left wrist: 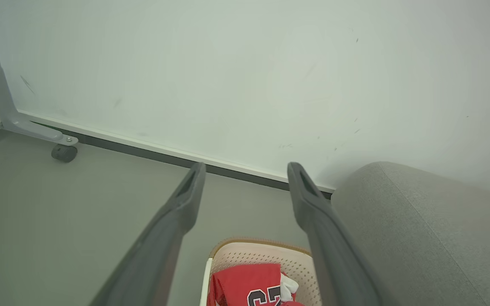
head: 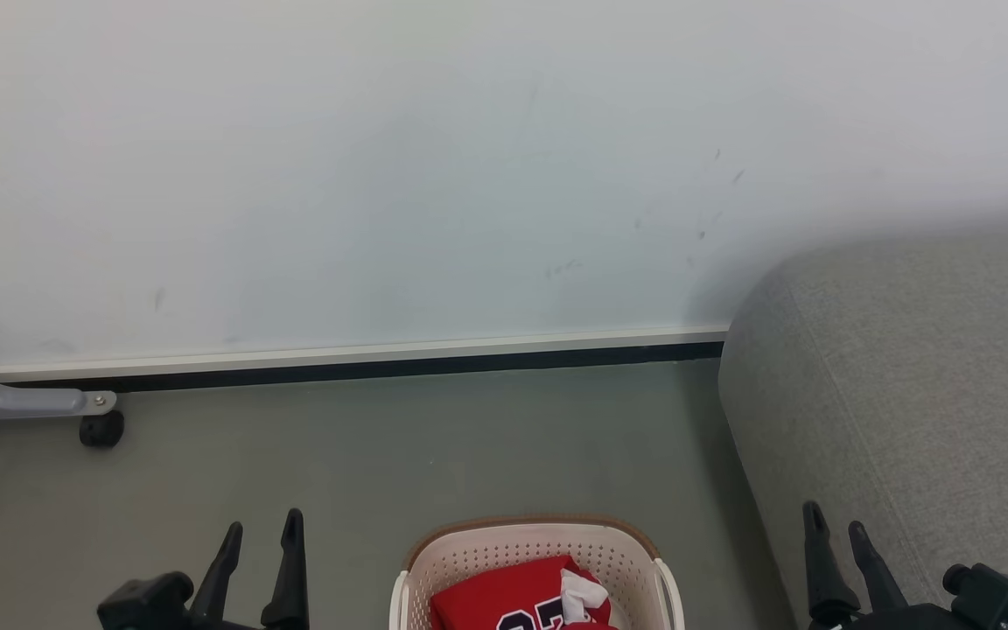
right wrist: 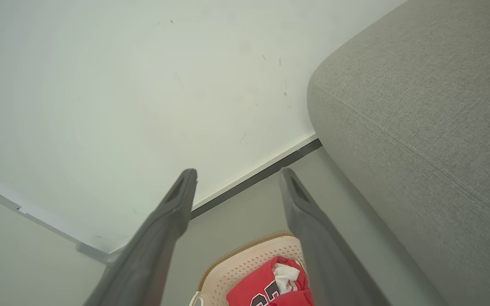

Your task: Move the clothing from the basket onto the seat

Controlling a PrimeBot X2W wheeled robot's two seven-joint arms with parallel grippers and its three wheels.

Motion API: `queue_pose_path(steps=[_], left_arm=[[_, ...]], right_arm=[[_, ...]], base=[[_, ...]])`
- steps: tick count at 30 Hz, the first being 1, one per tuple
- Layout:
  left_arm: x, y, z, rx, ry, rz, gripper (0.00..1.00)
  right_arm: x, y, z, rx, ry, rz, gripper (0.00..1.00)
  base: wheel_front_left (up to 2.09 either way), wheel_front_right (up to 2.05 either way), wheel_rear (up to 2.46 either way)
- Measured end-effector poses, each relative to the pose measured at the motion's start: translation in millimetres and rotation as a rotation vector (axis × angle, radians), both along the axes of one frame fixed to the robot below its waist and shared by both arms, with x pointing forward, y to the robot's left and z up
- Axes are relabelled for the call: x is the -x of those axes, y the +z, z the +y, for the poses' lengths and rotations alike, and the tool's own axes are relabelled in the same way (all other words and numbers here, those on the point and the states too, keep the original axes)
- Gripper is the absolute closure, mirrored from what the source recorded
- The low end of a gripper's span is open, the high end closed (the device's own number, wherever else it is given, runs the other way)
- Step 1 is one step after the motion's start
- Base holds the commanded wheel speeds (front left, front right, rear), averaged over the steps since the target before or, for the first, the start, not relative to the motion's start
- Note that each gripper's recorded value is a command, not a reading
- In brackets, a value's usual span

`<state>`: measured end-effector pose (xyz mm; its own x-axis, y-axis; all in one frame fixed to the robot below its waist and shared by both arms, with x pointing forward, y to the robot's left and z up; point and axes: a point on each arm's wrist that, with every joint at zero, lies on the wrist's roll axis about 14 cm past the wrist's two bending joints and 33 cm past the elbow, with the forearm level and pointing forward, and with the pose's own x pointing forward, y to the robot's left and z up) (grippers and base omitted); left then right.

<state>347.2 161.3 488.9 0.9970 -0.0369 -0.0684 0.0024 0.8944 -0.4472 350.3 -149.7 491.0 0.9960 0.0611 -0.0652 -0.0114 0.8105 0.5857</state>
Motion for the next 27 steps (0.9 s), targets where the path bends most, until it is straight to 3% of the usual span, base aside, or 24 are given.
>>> queue_pose_path(steps=[13,27], left_arm=[[11,4,-5,-0.217,-0.026,-0.061,0.0],[21,10,-11,-0.333,-0.034,-0.122,0.0]], right_arm=[[8,6,7,0.184,0.025,-0.059,0.0],[17,19,18,0.371,0.058,-0.159,0.0]], base=[[0.0,0.0,0.0],[0.0,0.0,0.0]])
